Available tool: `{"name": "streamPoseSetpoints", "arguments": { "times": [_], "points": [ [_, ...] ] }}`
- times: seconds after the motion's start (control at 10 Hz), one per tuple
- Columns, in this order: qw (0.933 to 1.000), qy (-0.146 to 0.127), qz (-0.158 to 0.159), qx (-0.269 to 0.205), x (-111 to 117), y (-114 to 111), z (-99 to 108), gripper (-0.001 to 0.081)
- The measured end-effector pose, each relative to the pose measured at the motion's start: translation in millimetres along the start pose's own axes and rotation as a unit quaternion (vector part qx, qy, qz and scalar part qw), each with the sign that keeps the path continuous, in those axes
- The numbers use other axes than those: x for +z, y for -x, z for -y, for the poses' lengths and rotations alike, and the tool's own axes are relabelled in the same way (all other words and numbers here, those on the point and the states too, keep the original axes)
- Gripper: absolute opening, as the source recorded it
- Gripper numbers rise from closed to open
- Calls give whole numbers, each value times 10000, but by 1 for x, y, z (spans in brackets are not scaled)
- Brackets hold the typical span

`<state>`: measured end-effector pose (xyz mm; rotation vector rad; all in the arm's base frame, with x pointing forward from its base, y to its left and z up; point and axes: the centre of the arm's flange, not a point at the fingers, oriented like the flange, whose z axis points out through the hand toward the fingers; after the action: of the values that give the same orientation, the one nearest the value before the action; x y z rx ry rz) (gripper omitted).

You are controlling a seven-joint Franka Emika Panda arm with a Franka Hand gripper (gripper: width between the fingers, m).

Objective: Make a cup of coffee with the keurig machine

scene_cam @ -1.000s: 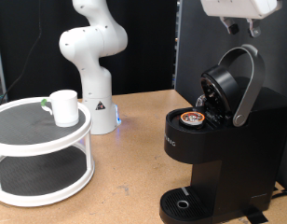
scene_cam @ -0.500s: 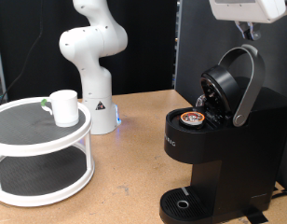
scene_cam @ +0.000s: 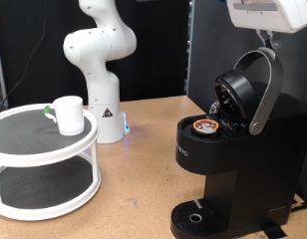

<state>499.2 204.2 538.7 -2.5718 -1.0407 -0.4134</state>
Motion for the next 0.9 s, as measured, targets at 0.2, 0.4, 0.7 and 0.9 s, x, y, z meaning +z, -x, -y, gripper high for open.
{"name": "streamPoseSetpoints", "arguments": {
  "times": [0.2,0.4,0.7,0.9],
  "points": [
    [10000,-8,25,-32,1,1,-3,2],
    [9999,-29,47,-140,-3,5,-8,2],
    [9995,-6,120,-287,-17,21,-29,2],
    [9990,121,265,-353,-29,40,-49,2]
  ]
}}
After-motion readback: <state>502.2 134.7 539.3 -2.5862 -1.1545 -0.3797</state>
